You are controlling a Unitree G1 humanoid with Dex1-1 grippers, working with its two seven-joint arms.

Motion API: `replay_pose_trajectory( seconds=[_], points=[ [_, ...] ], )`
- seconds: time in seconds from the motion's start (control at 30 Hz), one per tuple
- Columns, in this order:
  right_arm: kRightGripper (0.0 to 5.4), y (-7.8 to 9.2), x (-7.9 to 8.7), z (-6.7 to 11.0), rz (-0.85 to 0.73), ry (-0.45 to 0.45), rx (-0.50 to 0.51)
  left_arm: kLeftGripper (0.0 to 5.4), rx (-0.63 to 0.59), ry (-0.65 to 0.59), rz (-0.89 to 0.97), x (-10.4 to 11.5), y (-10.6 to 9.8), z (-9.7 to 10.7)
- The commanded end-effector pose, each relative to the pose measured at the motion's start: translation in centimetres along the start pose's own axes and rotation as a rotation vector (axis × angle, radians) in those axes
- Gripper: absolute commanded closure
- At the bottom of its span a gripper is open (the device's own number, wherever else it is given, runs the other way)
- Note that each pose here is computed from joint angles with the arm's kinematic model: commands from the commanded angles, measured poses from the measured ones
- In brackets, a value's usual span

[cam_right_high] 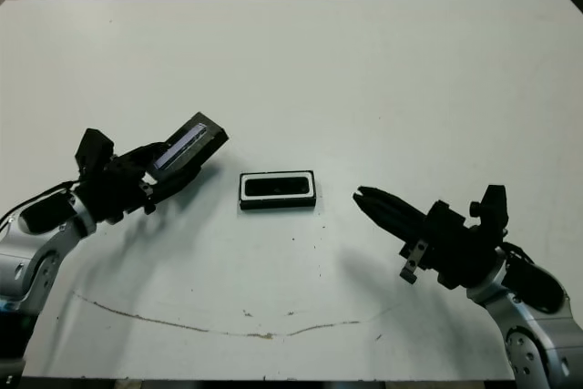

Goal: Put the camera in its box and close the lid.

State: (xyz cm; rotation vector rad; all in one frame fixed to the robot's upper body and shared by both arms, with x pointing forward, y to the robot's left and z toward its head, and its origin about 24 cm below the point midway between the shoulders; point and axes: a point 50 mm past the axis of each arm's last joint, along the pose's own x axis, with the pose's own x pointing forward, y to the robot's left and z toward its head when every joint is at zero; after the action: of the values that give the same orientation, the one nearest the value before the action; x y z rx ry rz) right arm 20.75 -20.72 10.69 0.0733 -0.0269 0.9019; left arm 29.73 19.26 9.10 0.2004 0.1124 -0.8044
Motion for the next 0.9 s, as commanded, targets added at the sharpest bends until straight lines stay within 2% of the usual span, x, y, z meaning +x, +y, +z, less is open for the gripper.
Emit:
replay_pose_trajectory(
  seconds=[0.03,0.2,0.47,0.73,0.9],
  points=[
    [5.40,0.0,-0.2,-0.3,-0.012,0.013,0.025,2.58,-0.011,0.026,-0.078,1.1,0.2,-0.7],
    [5.40,-0.1,-0.4,-0.3,-0.044,0.034,-0.008,2.58,-0.030,0.062,-0.210,2.9,0.7,-0.8],
    [5.40,-0.2,-0.6,-0.3,-0.033,0.030,0.006,2.58,-0.105,0.165,-0.438,4.6,0.8,-1.1],
    [5.40,0.0,-0.7,-0.2,-0.038,0.031,-0.002,2.58,-0.207,0.172,-0.516,4.5,0.5,-1.9],
    [5.40,-0.1,-0.6,-0.5,-0.030,0.030,0.013,2.58,-0.263,0.130,-0.444,3.9,1.0,-2.2]
  ],
)
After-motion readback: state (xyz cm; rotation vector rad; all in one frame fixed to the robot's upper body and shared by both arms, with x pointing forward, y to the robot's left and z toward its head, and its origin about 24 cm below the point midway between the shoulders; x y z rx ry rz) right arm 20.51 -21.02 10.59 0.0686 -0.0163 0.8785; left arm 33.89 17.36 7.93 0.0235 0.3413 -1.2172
